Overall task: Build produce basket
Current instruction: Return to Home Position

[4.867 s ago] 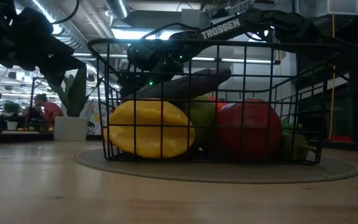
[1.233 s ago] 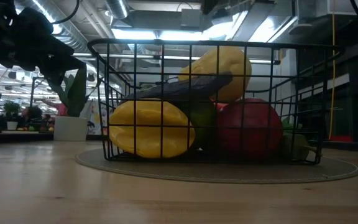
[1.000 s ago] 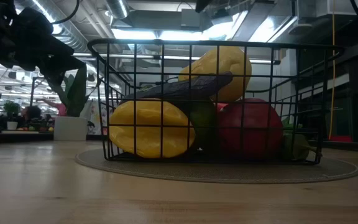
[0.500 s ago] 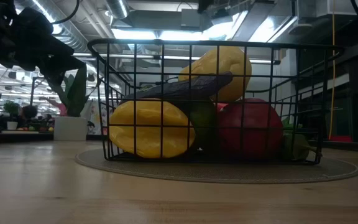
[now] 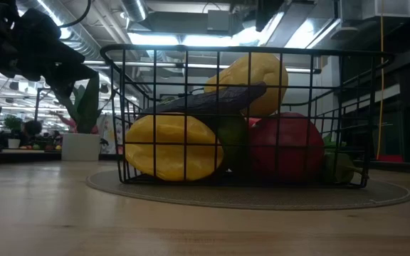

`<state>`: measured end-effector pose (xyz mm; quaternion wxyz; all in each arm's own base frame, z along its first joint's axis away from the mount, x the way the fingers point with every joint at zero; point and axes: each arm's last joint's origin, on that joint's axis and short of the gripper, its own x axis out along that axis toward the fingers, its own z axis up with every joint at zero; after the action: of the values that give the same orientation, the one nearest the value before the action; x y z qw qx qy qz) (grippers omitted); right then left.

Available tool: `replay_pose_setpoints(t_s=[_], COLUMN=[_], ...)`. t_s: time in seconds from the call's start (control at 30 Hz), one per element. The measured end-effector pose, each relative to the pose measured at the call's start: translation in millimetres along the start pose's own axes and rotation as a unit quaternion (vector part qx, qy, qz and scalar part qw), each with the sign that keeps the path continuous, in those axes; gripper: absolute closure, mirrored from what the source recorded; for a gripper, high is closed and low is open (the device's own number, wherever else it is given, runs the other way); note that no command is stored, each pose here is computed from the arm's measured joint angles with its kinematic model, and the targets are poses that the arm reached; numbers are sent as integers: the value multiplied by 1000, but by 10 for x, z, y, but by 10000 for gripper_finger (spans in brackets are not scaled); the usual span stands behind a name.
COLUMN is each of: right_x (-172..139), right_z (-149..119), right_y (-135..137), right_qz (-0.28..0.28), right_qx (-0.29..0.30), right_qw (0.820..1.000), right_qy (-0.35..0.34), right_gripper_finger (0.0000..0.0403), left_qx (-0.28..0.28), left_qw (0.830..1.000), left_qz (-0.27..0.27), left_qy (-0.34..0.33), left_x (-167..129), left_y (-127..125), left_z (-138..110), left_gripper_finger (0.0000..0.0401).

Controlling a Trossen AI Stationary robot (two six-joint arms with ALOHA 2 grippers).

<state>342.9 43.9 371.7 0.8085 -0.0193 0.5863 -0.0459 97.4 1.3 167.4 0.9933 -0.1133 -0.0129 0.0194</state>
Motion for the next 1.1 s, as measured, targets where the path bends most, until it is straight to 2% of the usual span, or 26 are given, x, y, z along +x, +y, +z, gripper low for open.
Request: replay_pose_setpoints(t_s=[0.43,0.87,1.1], right_x=[172,365,444], right_z=[-539,-1199,-1385], right_y=[-60,-137,-146], right_qz=[12,23,41], right_qx=[13,116,151], right_qw=[997,989,980], right_qy=[-71,-84,-119], right_gripper_finger=[111,112,112], left_qx=[0,0,0], left_qw=[1000,1000,1000], left_qz=[0,0,0], left_qy=[0,0,0], left_x=[0,0,0], left_y=[0,0,0], left_z=[0,-1,0], left_gripper_finger=[206,206,206])
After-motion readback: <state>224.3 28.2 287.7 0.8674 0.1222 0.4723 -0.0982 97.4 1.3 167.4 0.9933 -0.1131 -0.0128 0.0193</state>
